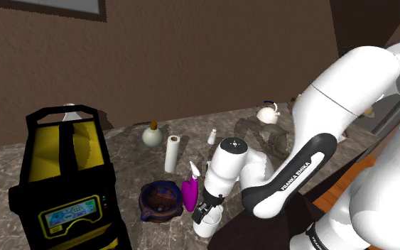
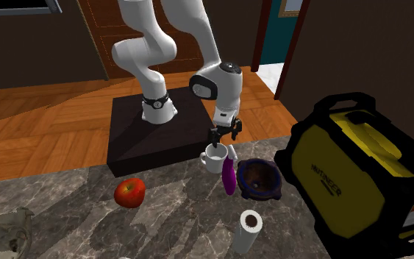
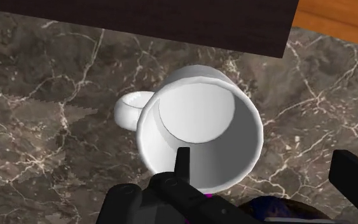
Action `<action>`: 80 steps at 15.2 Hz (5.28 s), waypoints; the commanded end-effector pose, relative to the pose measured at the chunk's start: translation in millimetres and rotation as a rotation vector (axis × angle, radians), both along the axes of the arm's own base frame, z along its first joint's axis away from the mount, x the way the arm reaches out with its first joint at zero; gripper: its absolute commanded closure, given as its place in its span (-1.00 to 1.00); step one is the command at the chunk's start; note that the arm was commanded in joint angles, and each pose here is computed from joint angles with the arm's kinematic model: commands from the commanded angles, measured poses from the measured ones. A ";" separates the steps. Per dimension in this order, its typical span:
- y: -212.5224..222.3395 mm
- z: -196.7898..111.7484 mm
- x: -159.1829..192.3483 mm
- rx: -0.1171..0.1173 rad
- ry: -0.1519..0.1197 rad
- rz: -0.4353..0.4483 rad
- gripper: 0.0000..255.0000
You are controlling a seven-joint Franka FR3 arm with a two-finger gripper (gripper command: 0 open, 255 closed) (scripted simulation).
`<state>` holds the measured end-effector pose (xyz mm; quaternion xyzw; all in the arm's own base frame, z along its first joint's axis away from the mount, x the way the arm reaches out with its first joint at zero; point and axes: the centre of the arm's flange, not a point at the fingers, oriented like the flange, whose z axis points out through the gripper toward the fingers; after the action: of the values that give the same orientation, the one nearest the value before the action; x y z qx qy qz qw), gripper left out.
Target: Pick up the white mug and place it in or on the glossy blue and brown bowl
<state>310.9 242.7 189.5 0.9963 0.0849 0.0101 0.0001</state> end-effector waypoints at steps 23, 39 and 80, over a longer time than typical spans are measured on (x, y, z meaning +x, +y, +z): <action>7.7 -56.4 -3.3 0.002 -0.002 0.008 1.00; 7.7 12.3 -3.3 0.002 -0.002 0.008 1.00; 120.2 116.0 158.0 0.002 -0.002 0.008 1.00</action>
<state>468.0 363.3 309.9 0.9960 0.0889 0.0109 -0.0005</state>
